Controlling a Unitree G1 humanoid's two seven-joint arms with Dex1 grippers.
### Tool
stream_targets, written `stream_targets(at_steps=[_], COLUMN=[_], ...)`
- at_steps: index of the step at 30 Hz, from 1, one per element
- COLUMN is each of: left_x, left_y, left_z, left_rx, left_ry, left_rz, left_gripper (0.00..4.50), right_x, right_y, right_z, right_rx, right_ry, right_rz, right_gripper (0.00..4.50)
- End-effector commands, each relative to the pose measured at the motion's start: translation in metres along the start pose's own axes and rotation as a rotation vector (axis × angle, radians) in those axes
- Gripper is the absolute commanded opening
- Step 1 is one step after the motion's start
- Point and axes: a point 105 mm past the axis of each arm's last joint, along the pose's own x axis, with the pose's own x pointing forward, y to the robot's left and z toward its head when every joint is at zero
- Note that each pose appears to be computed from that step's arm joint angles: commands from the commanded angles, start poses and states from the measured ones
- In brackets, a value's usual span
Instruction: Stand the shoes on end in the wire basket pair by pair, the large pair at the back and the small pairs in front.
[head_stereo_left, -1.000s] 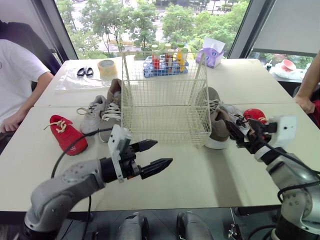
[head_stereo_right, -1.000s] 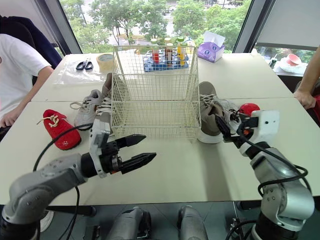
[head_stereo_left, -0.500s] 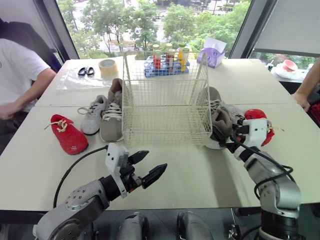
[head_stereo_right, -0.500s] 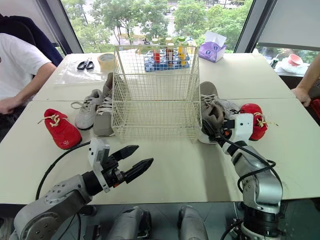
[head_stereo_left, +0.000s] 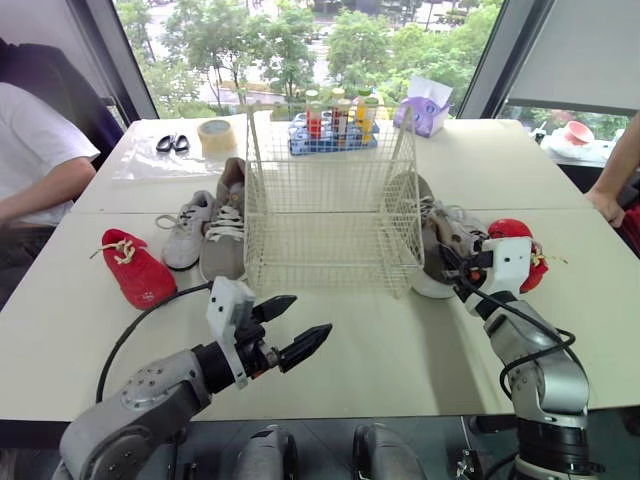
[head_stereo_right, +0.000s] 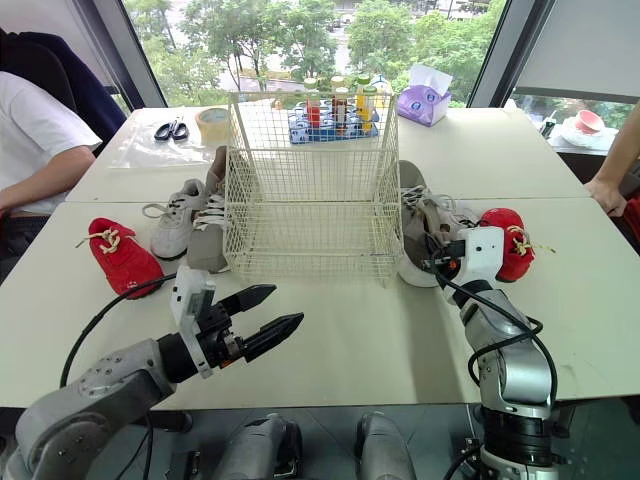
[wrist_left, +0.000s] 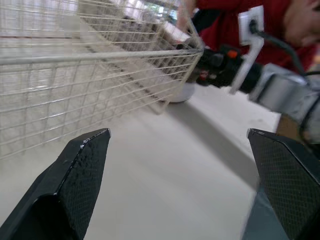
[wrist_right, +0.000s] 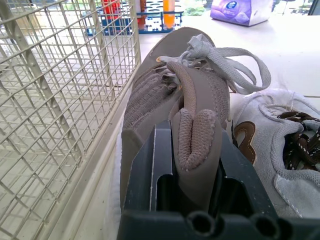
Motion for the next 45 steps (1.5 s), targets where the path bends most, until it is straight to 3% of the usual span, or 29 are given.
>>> stream_targets(at_steps=[1,6,11,17,20,22,28,35,43,45], left_x=[-0.010,-0.010,-0.021,-0.050,-0.076,-0.088,-0.094,-0.083,-0.043,-0.039], left_y=[0.001,0.000,-0.001,0.030,0.051,0.059,0.072,0.068,0.066,0.063], left_z=[0.023,0.049,0.076,0.166,0.226,0.246,0.260,0.275,0.280,0.280], left_rx=[-0.071,-0.174,-0.235,-0.124,-0.087,-0.063,0.044,0.138,0.191,0.169], left_ry=[-0.013,-0.070,-0.130,-0.378,-0.587,-0.639,-0.520,-0.402,-0.303,-0.289], left_rz=[-0.067,-0.129,-0.188,-0.081,-0.017,-0.006,-0.033,-0.127,-0.222,-0.270], left_gripper=[4.50,4.50,4.50,4.50,4.50,4.50,4.50,4.50,4.50,3.97], right_x=[0.005,0.003,-0.011,-0.025,-0.041,-0.049,-0.051,-0.049,-0.050,-0.050], right_y=[-0.011,-0.022,-0.011,0.018,0.055,0.084,0.115,0.120,0.136,0.137], right_z=[0.082,0.171,0.241,0.306,0.330,0.326,0.309,0.302,0.289,0.287], right_rx=[-0.073,-0.206,-0.258,-0.412,-0.629,-0.827,-1.034,-1.082,-1.082,-1.084], right_ry=[-0.265,-0.513,-0.704,-0.821,-0.847,-0.828,-0.818,-0.810,-0.804,-0.797], right_rz=[-0.096,-0.158,-0.118,0.163,0.434,0.583,0.803,0.895,0.968,0.974], right_gripper=[0.23,0.23,0.23,0.23,0.23,0.23,0.23,0.23,0.23,0.22])
